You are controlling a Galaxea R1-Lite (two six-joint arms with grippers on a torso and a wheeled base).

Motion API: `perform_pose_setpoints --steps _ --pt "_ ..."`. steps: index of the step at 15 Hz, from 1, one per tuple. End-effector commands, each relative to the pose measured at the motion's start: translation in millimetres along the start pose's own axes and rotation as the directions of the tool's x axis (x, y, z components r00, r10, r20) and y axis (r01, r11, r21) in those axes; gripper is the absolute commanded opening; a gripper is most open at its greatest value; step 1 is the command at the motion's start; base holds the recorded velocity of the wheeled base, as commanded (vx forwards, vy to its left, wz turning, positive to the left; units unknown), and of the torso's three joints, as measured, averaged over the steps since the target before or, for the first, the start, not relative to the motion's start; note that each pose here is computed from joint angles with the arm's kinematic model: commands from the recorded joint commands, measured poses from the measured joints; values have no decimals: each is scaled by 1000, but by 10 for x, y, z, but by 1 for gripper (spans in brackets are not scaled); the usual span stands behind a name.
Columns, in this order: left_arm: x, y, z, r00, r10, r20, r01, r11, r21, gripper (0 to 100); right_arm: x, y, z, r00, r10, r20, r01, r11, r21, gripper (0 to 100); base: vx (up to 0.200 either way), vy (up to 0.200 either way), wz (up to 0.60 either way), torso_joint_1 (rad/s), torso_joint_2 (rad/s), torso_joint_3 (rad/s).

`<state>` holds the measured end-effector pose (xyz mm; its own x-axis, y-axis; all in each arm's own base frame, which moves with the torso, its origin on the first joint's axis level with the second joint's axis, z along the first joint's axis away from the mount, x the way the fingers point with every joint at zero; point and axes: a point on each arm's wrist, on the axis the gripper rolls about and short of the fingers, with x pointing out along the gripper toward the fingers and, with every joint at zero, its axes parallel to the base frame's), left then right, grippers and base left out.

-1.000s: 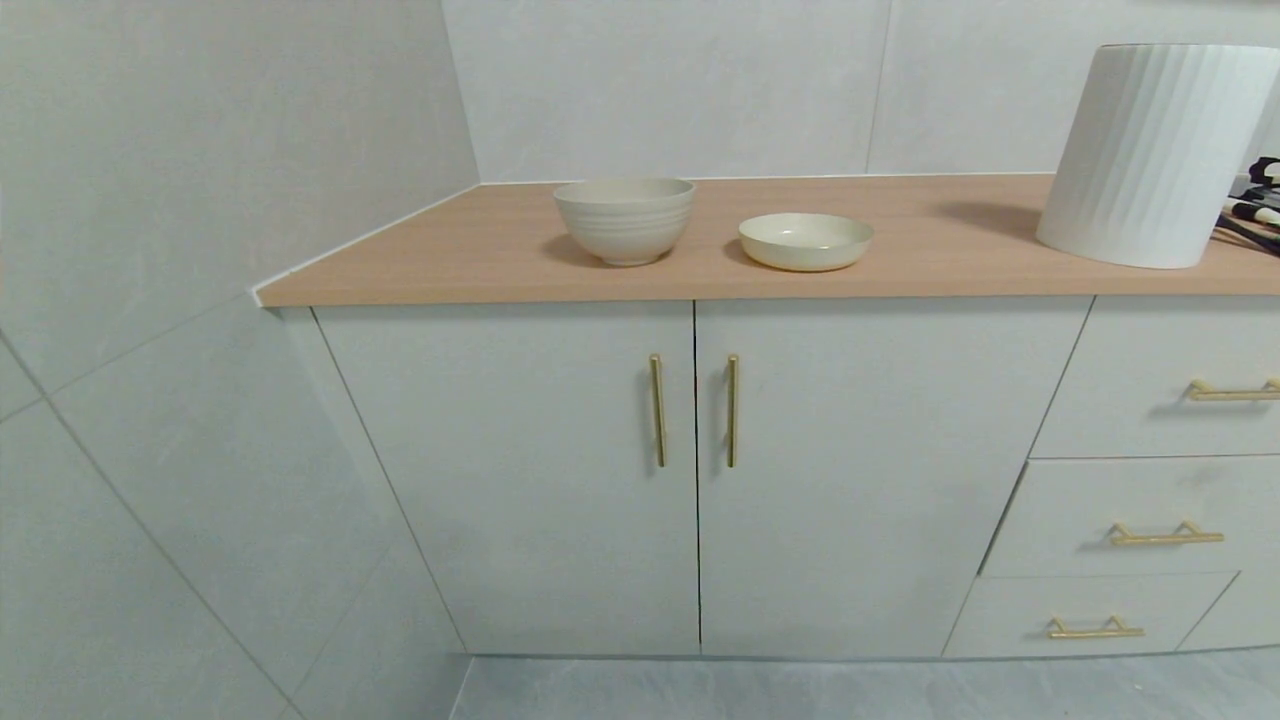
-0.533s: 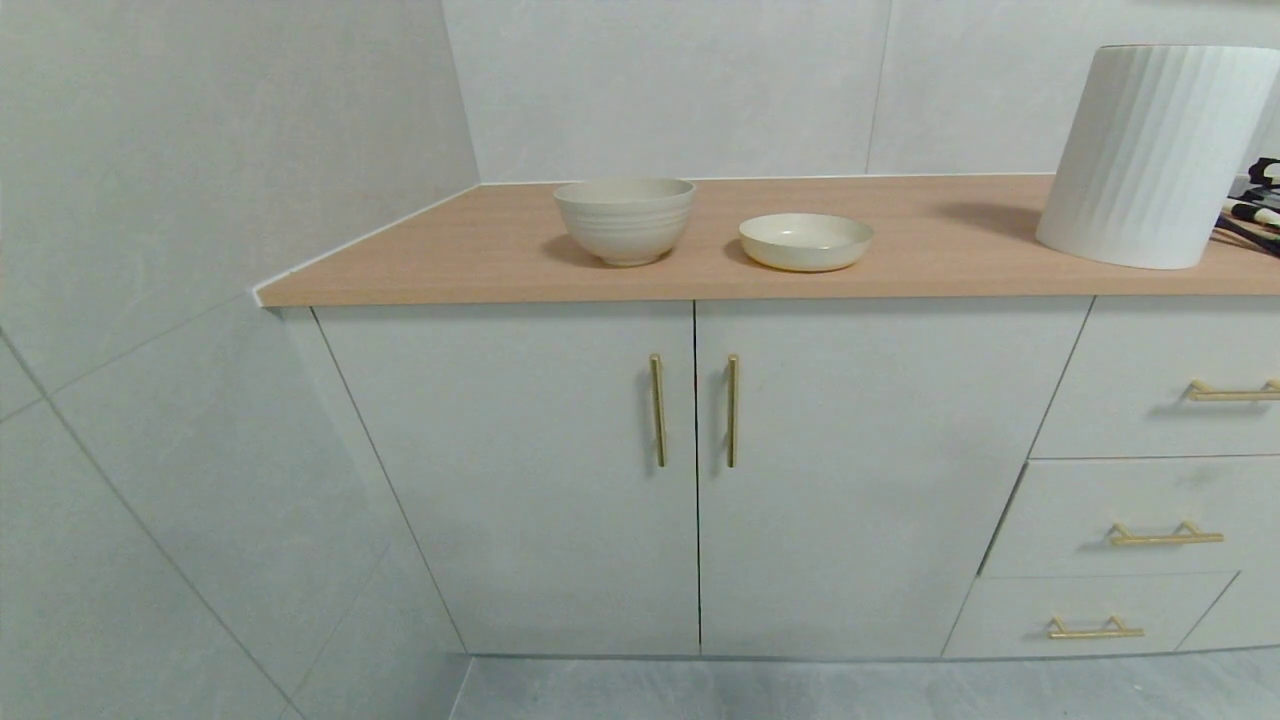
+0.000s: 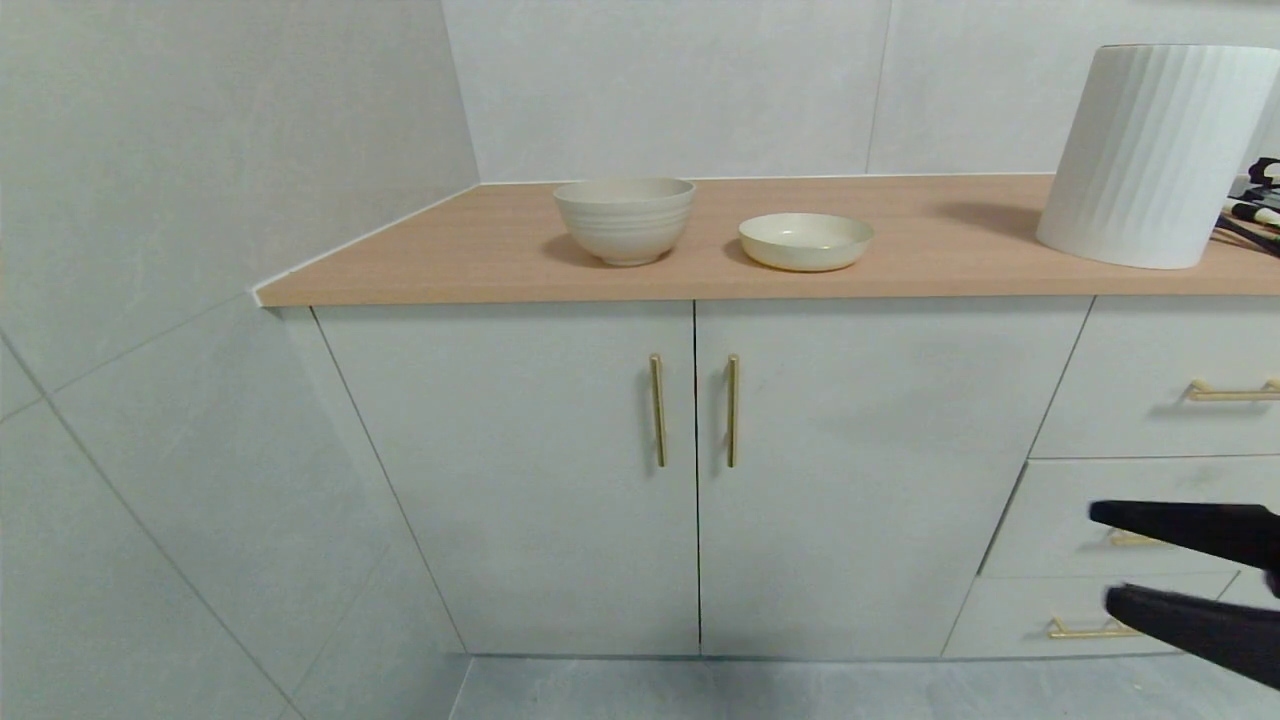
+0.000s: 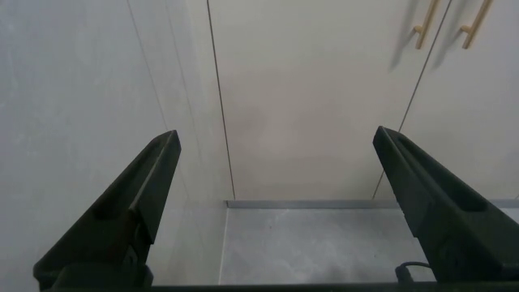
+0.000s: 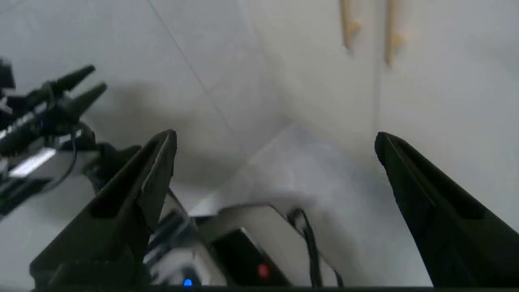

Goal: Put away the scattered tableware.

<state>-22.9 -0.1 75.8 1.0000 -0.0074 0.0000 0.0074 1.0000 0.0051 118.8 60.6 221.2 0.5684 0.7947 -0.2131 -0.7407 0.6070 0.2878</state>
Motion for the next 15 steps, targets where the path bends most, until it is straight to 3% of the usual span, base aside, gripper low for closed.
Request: perform_pose_setpoints --steps 1,6,10,11,15 --pt "0 0 0 1000 0 0 0 1000 -1 100 1090 -422 63 993 69 -95 -62 996 68 100 0 0 0 0 0 0" --pt "0 0 0 1000 0 0 0 1000 -1 100 1878 -713 105 985 89 -150 -73 992 104 100 0 0 0 0 0 0" --pt "0 0 0 1000 0 0 0 1000 -1 100 2116 -842 14 983 77 -165 -59 992 115 100 0 0 0 0 0 0" --pt "0 0 0 1000 0 0 0 1000 -1 100 2225 -909 -15 993 46 -110 -36 995 91 100 0 0 0 0 0 0" --pt "0 0 0 1000 0 0 0 1000 -1 100 2438 -1014 -79 997 41 -62 -35 994 101 100 0 0 0 0 0 0"
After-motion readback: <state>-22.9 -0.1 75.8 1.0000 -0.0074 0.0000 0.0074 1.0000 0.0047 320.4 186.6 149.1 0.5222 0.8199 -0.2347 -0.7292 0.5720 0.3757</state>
